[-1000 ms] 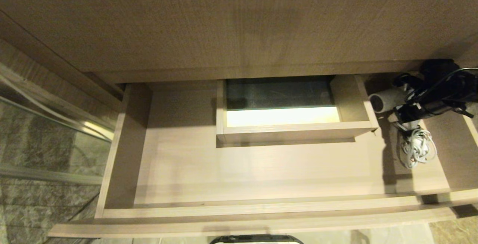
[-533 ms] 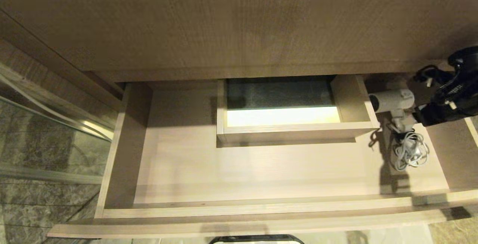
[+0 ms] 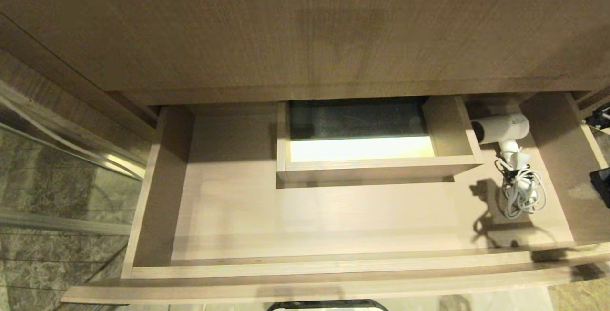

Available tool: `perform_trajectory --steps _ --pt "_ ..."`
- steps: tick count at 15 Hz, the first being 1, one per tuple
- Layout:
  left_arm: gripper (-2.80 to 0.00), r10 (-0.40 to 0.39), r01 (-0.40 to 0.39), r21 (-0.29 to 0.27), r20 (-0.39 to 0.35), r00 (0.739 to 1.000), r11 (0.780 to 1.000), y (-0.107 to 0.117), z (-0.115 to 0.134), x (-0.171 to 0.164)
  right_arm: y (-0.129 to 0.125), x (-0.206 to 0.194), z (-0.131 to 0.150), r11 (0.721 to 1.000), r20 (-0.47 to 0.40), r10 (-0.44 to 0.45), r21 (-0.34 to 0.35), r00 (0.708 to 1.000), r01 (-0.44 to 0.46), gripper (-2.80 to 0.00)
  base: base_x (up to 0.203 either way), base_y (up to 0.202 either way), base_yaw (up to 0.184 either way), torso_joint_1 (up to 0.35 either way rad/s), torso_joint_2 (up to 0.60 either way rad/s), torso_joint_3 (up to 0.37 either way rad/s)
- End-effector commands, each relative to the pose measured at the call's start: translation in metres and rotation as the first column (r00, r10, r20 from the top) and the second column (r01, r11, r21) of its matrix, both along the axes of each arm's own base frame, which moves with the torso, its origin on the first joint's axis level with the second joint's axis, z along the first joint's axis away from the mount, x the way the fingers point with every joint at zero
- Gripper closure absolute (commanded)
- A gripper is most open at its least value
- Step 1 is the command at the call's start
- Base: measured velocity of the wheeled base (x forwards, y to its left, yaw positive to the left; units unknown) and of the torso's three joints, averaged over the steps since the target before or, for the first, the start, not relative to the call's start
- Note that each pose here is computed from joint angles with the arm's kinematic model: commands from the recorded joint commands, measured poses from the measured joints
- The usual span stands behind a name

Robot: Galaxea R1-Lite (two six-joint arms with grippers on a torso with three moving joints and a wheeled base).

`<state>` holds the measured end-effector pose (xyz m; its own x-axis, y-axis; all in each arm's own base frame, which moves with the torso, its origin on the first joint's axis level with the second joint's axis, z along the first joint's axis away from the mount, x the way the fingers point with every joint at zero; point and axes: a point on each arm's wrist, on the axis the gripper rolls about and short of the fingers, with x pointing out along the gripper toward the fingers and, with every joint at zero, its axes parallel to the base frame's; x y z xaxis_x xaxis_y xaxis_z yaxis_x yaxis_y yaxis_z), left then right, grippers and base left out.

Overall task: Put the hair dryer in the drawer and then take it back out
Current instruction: Close the drawer

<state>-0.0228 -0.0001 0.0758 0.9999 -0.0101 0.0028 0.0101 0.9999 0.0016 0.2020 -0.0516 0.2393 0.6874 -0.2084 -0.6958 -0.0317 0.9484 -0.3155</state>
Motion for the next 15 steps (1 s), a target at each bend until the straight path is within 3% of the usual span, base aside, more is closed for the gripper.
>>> perform_trajectory --steps 1,4,6,8,10,13,15 --pt "0.00 -0.001 0.001 0.000 0.000 1.000 1.000 0.000 0.000 0.000 0.015 -0.046 0.014 0.998 0.102 0.040 -0.045 0.994 -0.036 0.00 0.000 0.000 0.000 0.000 0.00 0.000" --pt "0.00 -0.001 0.001 0.000 -0.001 1.000 1.000 0.000 0.000 0.000 0.023 -0.084 -0.013 0.994 0.039 0.064 -0.091 0.997 -0.060 0.00 0.000 0.000 0.000 0.000 0.00 0.000" --pt "0.00 0.000 0.000 0.000 0.000 1.000 1.000 0.000 0.000 0.000 0.022 -0.099 -0.038 0.987 -0.101 0.011 -0.161 0.995 -0.028 0.00 0.000 0.000 0.000 0.000 0.00 0.000" --pt "0.00 0.001 -0.001 0.000 -0.001 1.000 1.000 0.000 0.000 0.000 0.021 -0.108 -0.061 0.986 -0.294 -0.033 -0.165 0.955 -0.017 0.00 0.000 0.000 0.000 0.000 0.00 0.000" --pt "0.00 -0.001 0.001 0.000 -0.001 1.000 1.000 0.000 0.000 0.000 0.019 -0.105 -0.075 0.988 -0.398 -0.044 -0.155 0.916 -0.020 0.00 0.000 0.000 0.000 0.000 0.00 0.000" --pt "0.00 0.000 0.000 0.000 0.000 1.000 1.000 0.000 0.000 0.000 0.014 -0.086 -0.085 0.991 -0.480 -0.032 -0.131 0.876 -0.035 0.00 0.000 0.000 0.000 0.000 0.00 0.000" --pt "0.00 -0.001 0.001 0.000 -0.001 1.000 1.000 0.000 0.000 0.000 0.008 -0.061 -0.086 0.991 -0.461 -0.031 -0.130 0.887 -0.033 0.00 0.000 0.000 0.000 0.000 0.00 0.000"
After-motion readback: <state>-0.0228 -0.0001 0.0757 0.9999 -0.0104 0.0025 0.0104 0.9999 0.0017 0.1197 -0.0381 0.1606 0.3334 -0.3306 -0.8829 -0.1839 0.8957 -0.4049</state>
